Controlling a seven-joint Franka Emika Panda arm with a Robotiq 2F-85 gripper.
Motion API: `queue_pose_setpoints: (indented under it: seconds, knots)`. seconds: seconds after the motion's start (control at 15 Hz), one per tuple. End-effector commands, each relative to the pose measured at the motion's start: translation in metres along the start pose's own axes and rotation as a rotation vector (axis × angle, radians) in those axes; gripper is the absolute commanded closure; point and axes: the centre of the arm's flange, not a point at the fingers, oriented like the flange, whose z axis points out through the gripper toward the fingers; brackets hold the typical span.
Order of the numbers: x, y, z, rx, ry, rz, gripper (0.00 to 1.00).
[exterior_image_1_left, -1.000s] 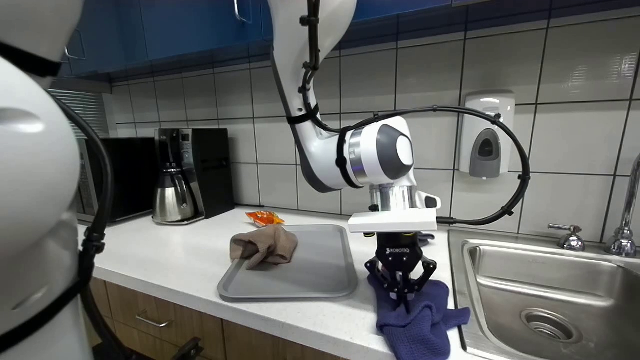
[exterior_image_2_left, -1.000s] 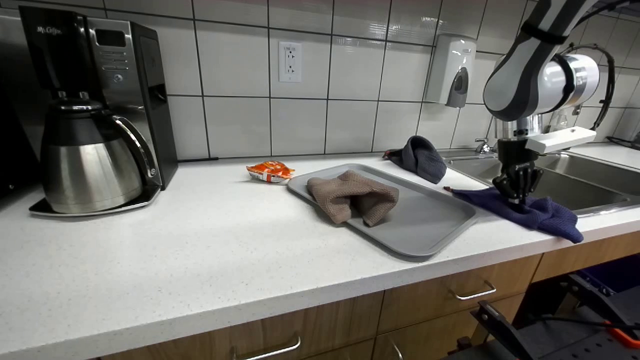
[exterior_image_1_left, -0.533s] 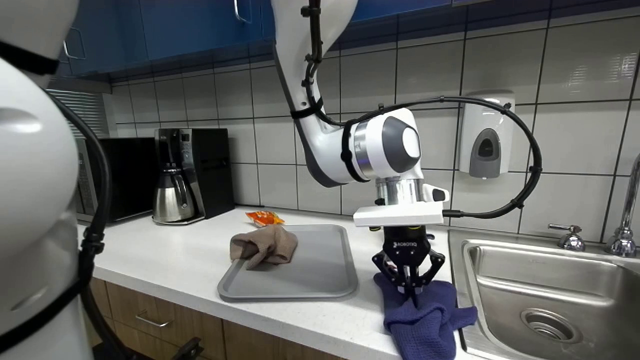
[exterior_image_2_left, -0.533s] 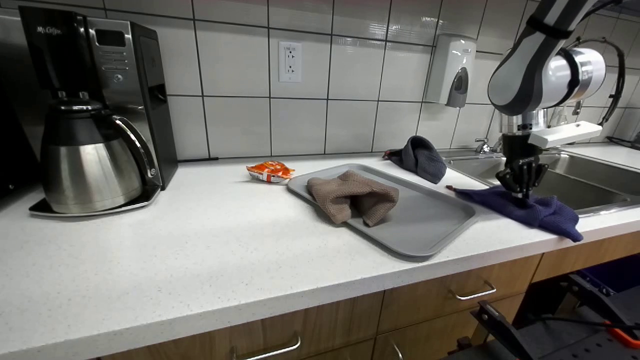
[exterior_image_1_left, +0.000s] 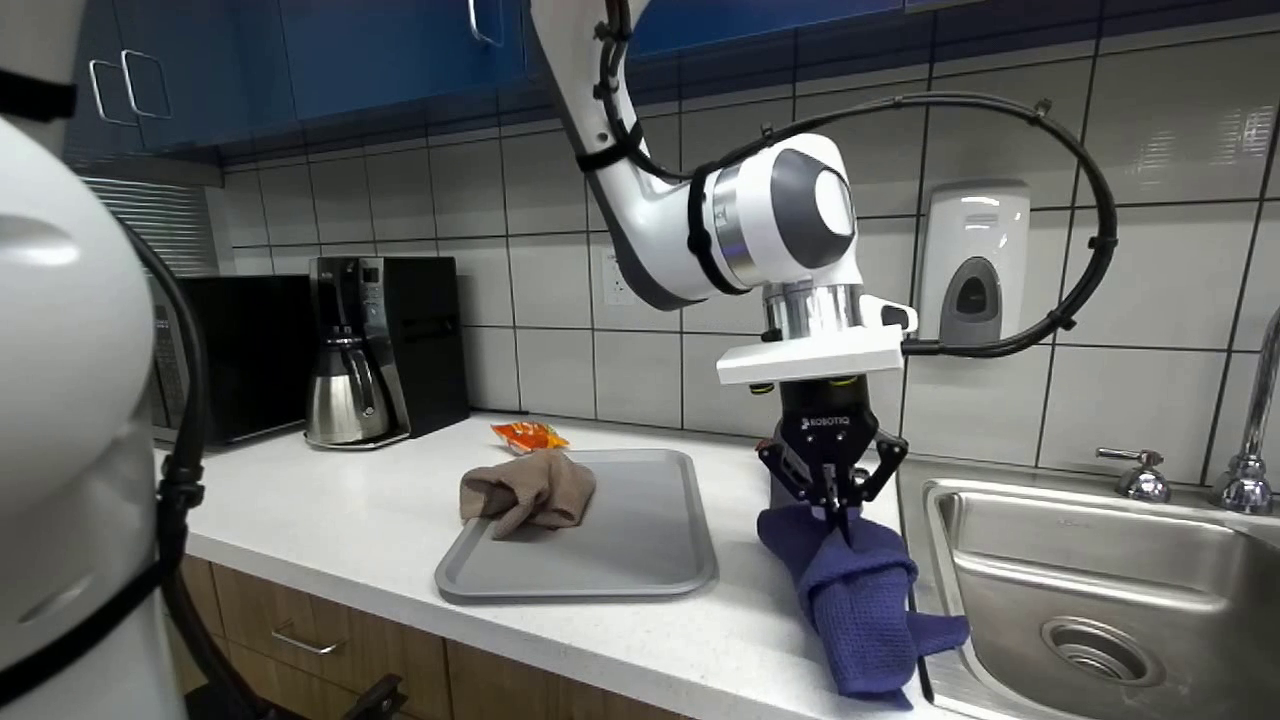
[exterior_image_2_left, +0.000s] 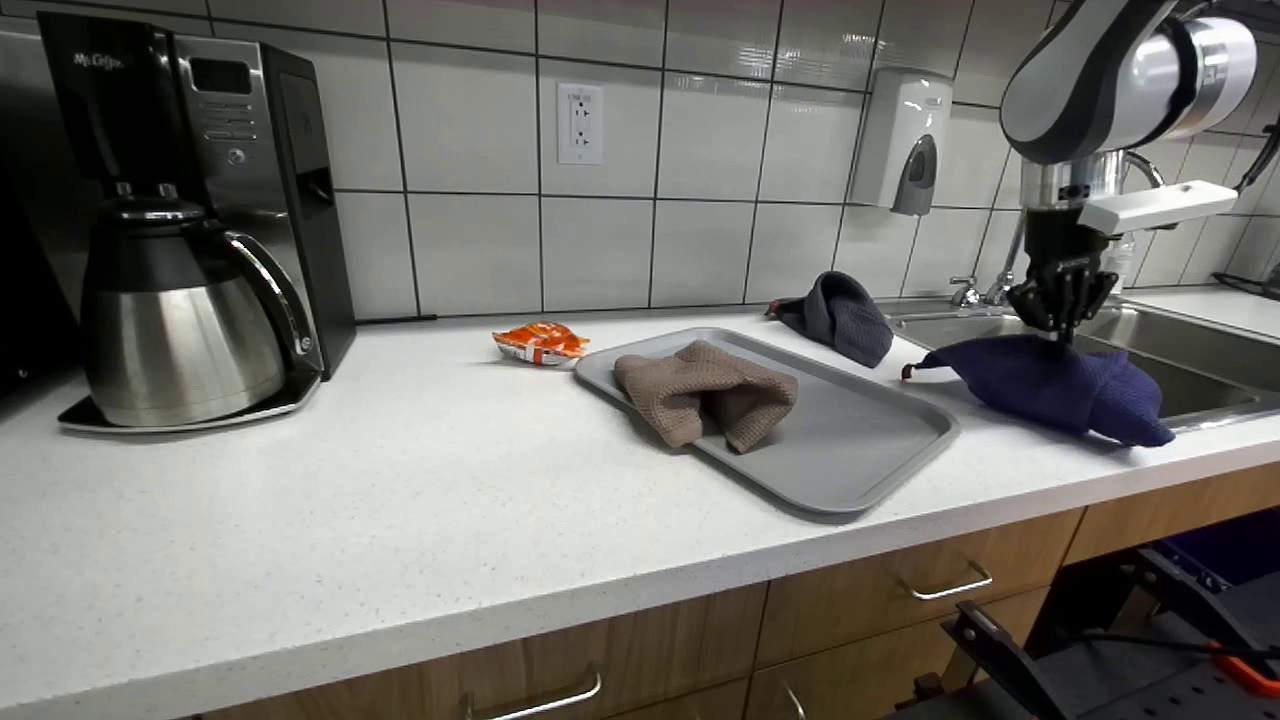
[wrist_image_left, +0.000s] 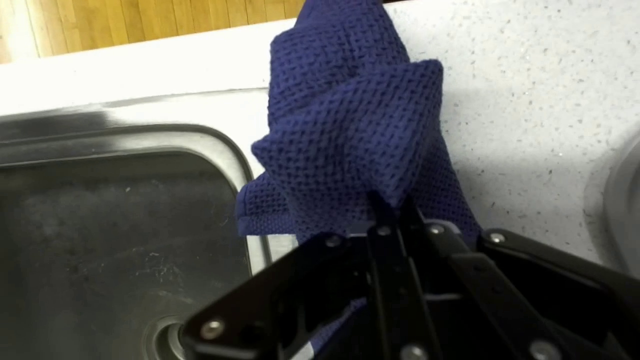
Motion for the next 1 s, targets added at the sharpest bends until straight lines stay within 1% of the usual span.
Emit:
queue_pose_setpoints:
  seconds: [0.0,0.33,0.67,0.93]
  knots:
    - [-0.013,-0.001,-0.038,-0.005,0.014,0.024,0.98]
    - [-0.012,-0.008,-0.075,-0.006,0.047,0.02,0.98]
    - [-0.003,-0.026,-0.111,-0.009,0.102,0.006,0.98]
    - [0.008,-0.045,-0.131,-0.013,0.139,-0.017,0.98]
